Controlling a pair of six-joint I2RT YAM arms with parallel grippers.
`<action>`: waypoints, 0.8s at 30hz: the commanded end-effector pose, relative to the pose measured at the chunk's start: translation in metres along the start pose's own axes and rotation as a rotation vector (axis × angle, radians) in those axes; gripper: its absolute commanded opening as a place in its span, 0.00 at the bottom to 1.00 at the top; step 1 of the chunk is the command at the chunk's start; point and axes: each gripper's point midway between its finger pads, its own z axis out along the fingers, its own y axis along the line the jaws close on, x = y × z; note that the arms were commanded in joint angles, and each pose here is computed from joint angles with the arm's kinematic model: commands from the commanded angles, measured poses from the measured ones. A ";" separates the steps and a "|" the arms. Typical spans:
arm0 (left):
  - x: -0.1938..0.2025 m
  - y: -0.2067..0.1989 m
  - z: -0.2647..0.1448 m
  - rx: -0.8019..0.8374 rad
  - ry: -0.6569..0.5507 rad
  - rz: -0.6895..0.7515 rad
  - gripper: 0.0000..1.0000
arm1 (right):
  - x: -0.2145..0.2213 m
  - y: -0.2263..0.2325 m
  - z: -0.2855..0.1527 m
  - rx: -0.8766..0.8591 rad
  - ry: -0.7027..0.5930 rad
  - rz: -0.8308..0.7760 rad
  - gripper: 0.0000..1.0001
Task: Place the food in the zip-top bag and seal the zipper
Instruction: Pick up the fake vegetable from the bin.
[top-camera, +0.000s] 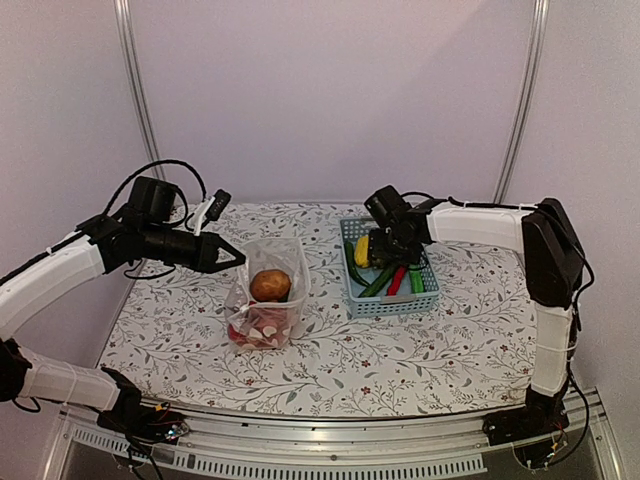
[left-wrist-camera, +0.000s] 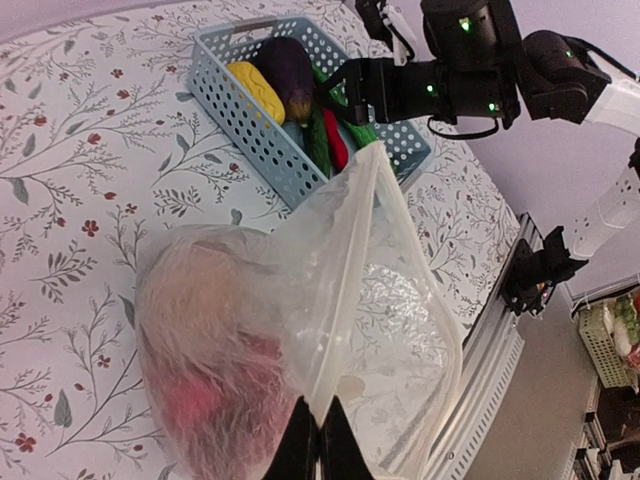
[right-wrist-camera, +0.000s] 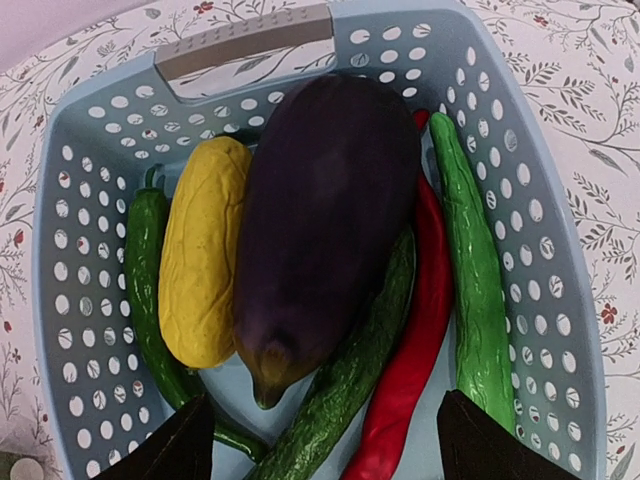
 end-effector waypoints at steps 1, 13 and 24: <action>0.003 0.007 0.003 -0.014 0.008 -0.014 0.00 | -0.009 0.007 0.023 -0.016 0.009 0.062 0.77; 0.003 0.009 0.004 -0.020 0.011 -0.015 0.00 | -0.014 -0.004 0.068 0.060 0.025 0.122 0.79; 0.004 0.009 0.004 -0.019 0.013 -0.017 0.00 | -0.012 -0.016 0.098 0.125 0.037 0.141 0.79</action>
